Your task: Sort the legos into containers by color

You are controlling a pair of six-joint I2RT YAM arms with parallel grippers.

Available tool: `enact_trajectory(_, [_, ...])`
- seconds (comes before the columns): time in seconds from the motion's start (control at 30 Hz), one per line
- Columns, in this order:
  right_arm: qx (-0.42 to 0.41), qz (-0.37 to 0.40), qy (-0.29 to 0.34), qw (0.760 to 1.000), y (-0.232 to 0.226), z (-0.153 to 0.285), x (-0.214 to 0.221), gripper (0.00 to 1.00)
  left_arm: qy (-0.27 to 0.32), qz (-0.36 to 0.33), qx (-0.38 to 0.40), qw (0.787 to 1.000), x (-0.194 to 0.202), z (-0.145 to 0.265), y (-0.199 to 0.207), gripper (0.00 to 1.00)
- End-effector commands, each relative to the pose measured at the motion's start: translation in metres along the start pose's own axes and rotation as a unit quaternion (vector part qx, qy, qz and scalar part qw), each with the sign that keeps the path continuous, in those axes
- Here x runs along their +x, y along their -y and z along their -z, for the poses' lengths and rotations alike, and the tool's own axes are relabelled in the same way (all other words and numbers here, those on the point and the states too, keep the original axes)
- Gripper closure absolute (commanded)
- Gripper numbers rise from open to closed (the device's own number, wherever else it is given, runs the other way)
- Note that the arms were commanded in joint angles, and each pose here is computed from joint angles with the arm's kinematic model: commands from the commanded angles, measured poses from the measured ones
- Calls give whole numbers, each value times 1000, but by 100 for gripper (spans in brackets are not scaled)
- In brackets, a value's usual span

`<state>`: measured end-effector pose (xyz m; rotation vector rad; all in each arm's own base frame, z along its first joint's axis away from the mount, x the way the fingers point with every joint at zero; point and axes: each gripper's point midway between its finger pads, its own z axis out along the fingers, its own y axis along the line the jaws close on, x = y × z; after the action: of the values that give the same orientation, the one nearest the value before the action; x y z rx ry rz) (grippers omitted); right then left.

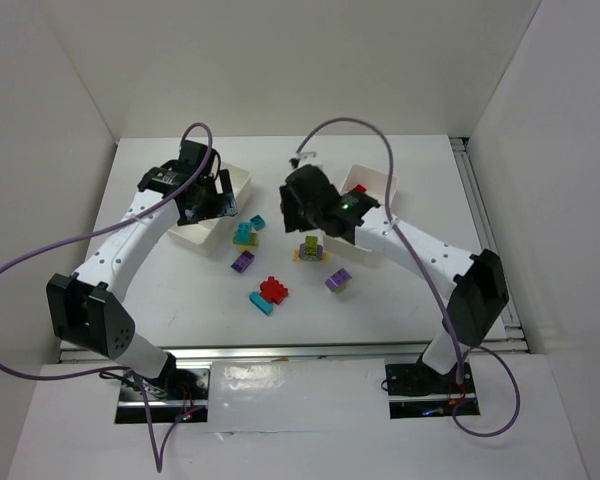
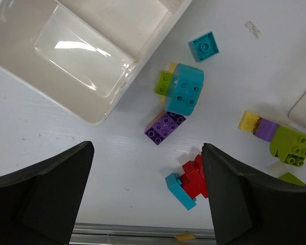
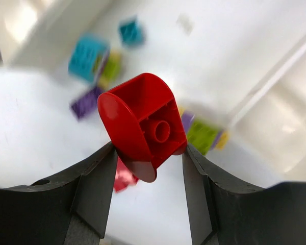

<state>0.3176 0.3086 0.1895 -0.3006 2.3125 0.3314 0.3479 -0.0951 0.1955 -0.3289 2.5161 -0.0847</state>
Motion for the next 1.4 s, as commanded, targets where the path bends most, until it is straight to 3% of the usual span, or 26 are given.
enact_trajectory(0.0, [75,-24,36,996,63,4,-44,72,3,-3,11,1000,-2,2,6,4])
enact_trajectory(0.33, [165,-110,81,977,182,-45,-101,72,-36,-63,67,995,31,3,46,5])
enact_trajectory(0.5, [202,-123,65,970,222,-74,-93,69,-75,-75,69,992,67,-4,57,4])
enact_trajectory(0.67, [228,-138,74,961,257,-88,-98,69,-87,-80,71,990,77,-6,62,0])
enact_trajectory(0.7, [228,-138,73,961,257,-92,-98,69,-87,-80,71,990,75,-8,64,0])
enact_trajectory(0.77, [232,-141,74,960,264,-99,-102,56,-91,-81,69,990,77,-7,63,0])
enact_trajectory(0.8, [228,-141,74,961,262,-99,-106,41,-90,-86,65,990,75,-10,63,0])
enact_trajectory(0.87, [229,-141,70,961,262,-101,-106,25,-92,-87,63,990,73,-12,65,0])
enact_trajectory(1.0, [233,-138,78,959,258,-89,-110,21,-93,-91,65,989,73,-12,69,0])
enact_trajectory(1.13, [232,-136,88,959,251,-65,-107,25,-79,-90,57,991,65,-13,69,0])
enact_trajectory(1.2, [211,-135,101,963,240,-49,-106,35,-69,-78,16,994,62,-18,57,2])
enact_trajectory(1.3, [187,-117,104,970,214,-29,-95,35,-66,-56,-46,995,58,-29,37,5])
enact_trajectory(1.37, [175,-111,103,973,204,-20,-88,29,-75,-42,-60,994,55,-42,34,6])
